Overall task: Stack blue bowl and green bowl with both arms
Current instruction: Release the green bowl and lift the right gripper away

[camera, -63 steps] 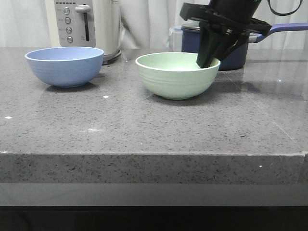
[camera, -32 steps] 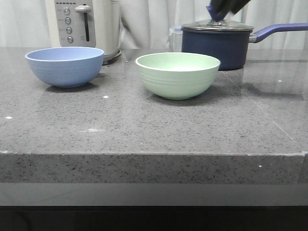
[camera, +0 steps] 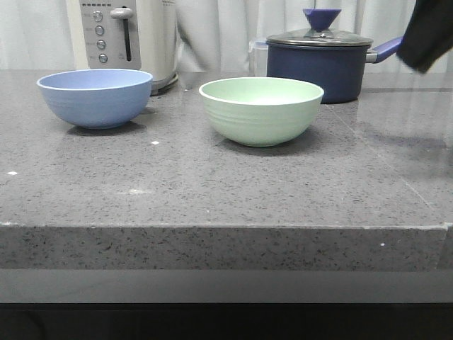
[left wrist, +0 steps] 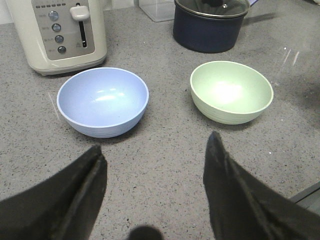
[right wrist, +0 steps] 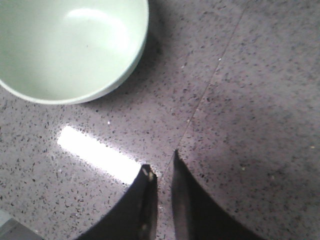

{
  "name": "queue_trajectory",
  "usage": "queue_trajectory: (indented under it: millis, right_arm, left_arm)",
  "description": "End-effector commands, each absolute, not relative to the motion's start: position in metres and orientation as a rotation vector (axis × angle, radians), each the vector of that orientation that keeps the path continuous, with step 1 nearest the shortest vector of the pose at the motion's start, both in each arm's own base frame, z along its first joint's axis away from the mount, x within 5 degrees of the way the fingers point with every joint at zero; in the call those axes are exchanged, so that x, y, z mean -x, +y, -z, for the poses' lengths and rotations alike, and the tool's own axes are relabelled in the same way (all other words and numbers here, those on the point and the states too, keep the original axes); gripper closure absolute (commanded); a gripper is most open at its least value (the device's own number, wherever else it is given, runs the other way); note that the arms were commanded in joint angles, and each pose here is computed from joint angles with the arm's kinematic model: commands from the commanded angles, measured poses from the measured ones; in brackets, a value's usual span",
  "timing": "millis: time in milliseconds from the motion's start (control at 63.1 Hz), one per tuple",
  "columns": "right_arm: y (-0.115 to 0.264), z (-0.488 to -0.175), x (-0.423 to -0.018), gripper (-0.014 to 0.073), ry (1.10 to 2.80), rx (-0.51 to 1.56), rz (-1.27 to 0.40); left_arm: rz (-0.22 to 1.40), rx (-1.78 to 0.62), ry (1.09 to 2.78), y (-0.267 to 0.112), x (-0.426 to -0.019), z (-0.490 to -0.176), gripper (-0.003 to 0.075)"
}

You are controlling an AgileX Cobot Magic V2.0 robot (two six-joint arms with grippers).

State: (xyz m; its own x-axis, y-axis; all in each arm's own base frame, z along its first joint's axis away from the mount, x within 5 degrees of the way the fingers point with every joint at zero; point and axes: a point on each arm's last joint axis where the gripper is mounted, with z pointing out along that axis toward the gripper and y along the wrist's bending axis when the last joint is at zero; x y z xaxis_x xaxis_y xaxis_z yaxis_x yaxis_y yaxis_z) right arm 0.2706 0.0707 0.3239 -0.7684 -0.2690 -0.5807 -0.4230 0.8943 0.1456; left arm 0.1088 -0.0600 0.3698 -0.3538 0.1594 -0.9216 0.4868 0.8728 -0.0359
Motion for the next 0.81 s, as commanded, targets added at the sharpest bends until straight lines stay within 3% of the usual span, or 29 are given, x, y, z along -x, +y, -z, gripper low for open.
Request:
queue_trajectory:
  millis: [0,301,792]
  right_arm:
    - [0.073,-0.333,-0.269,0.0639,2.357,0.534,-0.387]
    - [0.085,-0.318,-0.281,0.0659,2.25,0.651,-0.477]
    - [0.091,-0.294,-0.303,0.0659,2.259,0.648,-0.519]
  left_arm:
    - [0.395,-0.454,1.829,-0.062,-0.11,-0.386,0.0302]
    - [0.395,-0.453,1.826,-0.062,-0.11,-0.387,0.0302]
    - [0.395,-0.453,1.826,-0.062,-0.11,-0.387,0.0302]
